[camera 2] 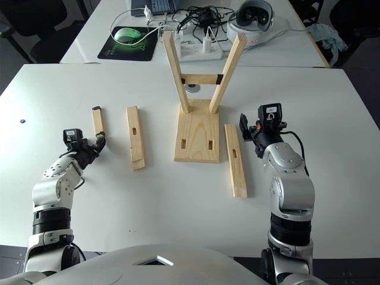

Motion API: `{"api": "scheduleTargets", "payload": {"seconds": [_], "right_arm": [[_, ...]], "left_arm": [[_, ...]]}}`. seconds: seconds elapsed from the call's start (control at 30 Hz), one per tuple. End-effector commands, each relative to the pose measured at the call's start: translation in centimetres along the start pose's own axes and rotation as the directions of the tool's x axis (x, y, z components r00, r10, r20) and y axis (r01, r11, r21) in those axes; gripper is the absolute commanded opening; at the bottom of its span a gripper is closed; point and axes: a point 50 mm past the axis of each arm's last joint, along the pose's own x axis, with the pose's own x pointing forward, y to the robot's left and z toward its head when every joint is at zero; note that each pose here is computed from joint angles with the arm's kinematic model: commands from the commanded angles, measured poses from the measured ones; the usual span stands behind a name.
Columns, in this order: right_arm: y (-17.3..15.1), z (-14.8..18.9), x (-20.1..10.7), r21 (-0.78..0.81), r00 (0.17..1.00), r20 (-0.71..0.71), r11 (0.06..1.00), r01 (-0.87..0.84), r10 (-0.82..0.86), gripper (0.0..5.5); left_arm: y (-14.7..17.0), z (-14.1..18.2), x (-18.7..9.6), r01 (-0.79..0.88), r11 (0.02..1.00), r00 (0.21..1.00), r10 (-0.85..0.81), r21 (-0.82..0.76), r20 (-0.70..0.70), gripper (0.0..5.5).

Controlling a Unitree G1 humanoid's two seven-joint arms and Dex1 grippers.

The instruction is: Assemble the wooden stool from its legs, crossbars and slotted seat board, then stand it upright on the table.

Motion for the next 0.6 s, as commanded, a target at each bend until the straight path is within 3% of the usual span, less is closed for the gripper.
{"api": "scheduleTargets", "payload": {"seconds": [0.03,0.43,0.6], "right_arm": [[0.1,0.4,0.4,-0.016,1.0,0.013,1.0,-0.017,0.017,3.56],[0.2,0.0,0.4,-0.021,1.0,0.007,1.0,-0.017,0.017,3.56],[0.6,0.1,0.7,-0.015,1.0,0.014,0.999,-0.028,0.028,3.56]], "left_arm": [[0.1,-1.7,0.8,0.008,1.0,0.997,-0.01,-0.028,-0.077,3.4],[-3.4,-2.0,-0.3,0.107,0.992,0.99,-0.112,-0.063,-0.083,3.4],[-2.1,-3.0,0.6,0.045,0.998,0.992,-0.05,-0.051,-0.114,3.4]]}}
